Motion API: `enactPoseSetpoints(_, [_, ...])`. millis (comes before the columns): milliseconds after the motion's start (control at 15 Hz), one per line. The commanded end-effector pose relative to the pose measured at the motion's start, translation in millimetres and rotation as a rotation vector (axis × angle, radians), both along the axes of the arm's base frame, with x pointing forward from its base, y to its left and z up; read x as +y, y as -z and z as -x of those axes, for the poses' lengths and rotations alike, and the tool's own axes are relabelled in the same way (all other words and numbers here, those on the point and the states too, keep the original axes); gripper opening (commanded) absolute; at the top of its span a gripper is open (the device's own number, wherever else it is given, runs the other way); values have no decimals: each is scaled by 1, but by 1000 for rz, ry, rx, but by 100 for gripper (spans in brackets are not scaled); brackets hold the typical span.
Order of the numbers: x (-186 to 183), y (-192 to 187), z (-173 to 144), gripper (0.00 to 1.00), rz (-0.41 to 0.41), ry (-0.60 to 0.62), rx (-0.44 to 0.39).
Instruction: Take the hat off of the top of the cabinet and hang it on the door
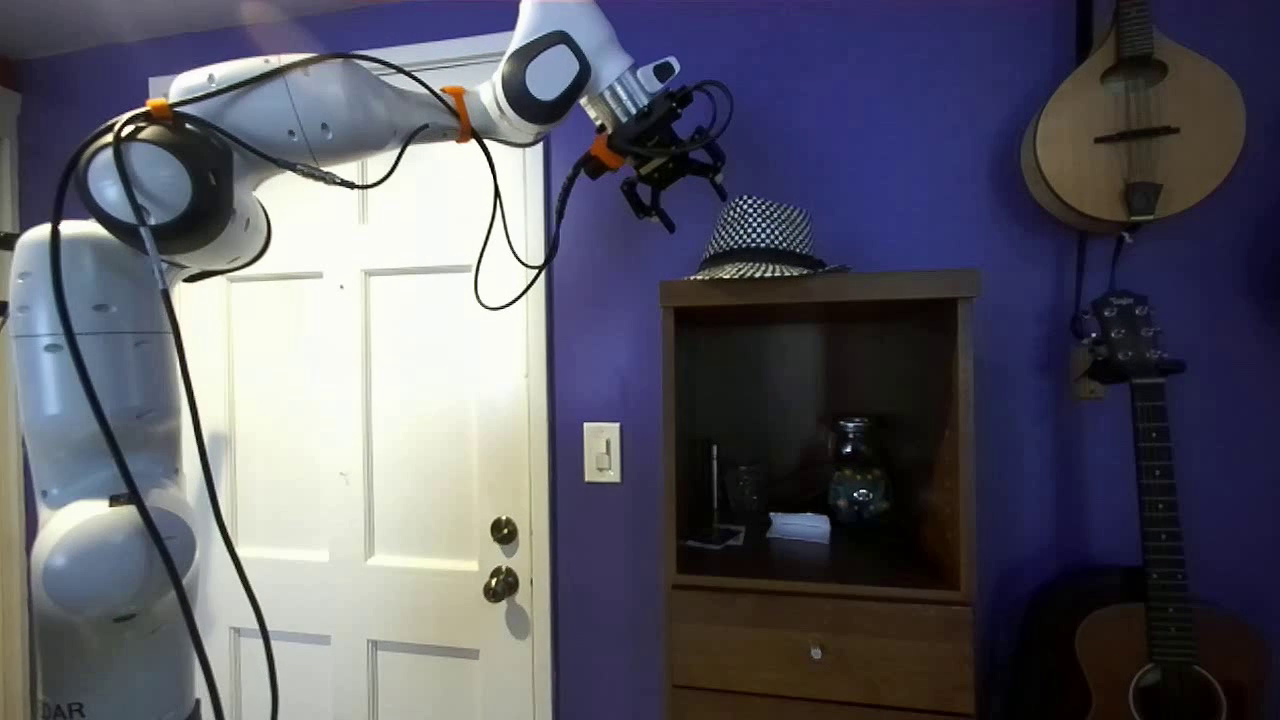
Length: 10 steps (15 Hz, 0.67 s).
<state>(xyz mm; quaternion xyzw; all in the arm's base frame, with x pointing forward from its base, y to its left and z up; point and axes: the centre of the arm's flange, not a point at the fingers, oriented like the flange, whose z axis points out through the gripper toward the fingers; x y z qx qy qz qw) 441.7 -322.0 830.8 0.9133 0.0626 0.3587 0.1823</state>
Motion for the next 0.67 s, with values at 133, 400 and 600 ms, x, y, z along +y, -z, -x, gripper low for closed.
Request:
enactPoseSetpoints(133, [-32, -12, -14, 100, 50, -55, 8])
enactPoseSetpoints(400, [-44, -5, -14, 75, 17, -39, 27])
enactPoseSetpoints(600, [-42, -5, -11, 59, -38, -53, 42])
